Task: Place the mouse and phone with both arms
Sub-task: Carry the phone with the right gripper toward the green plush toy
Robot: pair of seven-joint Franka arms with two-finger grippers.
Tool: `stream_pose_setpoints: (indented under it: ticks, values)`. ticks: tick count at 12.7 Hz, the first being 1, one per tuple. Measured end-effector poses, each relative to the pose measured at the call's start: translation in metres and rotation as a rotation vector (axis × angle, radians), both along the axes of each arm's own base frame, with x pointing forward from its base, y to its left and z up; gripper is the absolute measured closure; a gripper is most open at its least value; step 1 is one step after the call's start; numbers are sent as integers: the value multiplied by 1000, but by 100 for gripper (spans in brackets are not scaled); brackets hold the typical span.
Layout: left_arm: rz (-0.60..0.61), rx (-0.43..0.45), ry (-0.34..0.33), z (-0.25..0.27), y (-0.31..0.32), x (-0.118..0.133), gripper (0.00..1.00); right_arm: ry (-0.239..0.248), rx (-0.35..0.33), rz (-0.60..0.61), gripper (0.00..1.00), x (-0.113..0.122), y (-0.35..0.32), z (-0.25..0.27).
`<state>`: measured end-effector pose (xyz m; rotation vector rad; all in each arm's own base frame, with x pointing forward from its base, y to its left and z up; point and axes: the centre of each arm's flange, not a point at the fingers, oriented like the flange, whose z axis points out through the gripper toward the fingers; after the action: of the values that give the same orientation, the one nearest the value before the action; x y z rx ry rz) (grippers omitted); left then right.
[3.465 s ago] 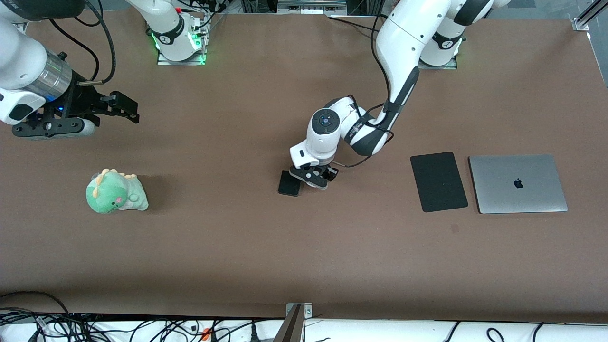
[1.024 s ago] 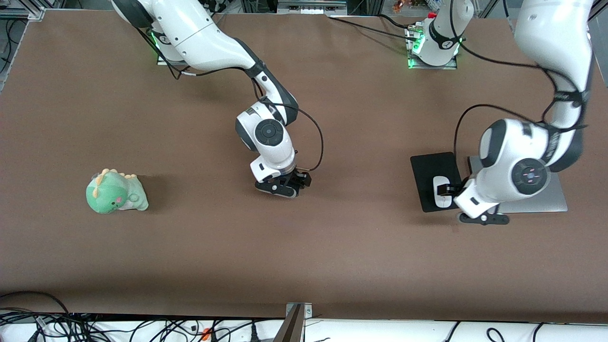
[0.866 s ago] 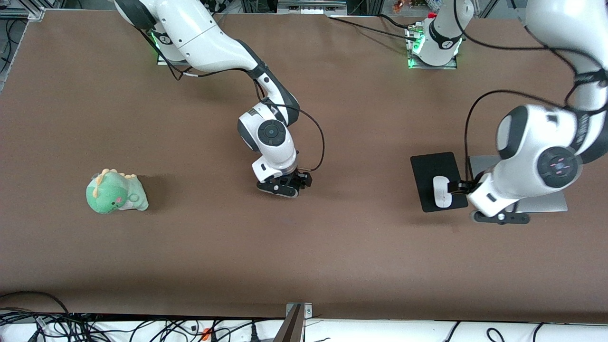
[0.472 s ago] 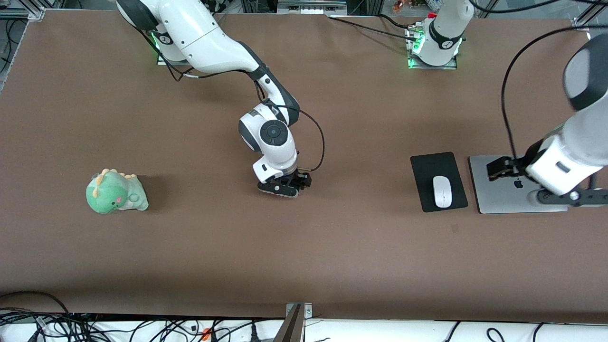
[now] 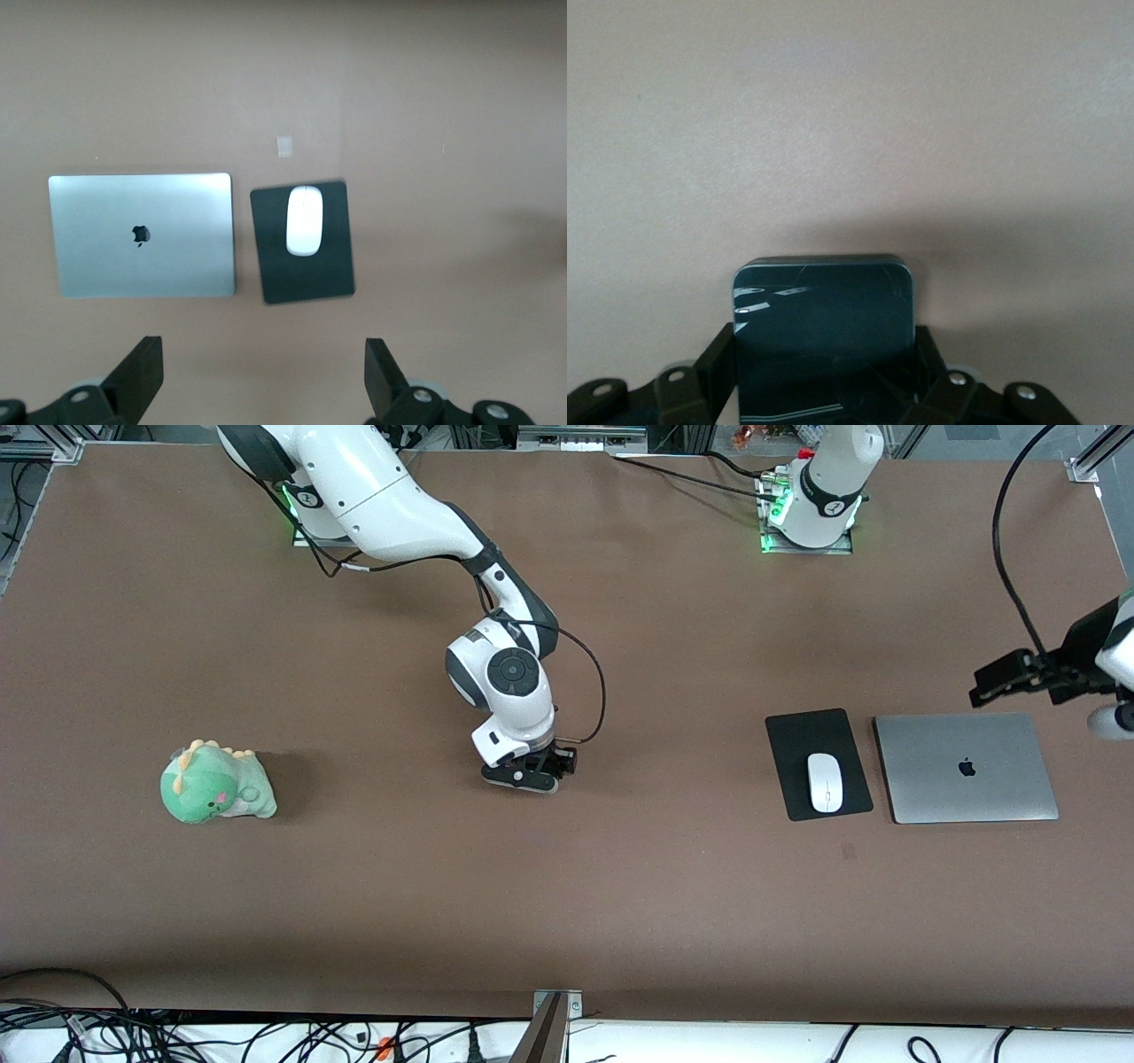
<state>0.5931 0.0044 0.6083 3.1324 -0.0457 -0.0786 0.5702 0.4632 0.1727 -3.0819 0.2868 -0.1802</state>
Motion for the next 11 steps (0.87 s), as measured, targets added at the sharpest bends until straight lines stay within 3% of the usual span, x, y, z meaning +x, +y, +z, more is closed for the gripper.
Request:
stream_pose_setpoints:
  ticks: [3, 7, 11]
  values:
    - [-46, 7, 28, -6, 2, -27, 0, 32, -67, 99, 19, 43, -57, 21]
    - [-50, 21, 47, -12, 0, -28, 0, 103, -117, 286, 19, 106, -197, 62]
    - [-74, 22, 50, -13, 0, -28, 0, 170, -87, 355, 19, 109, -300, 36]
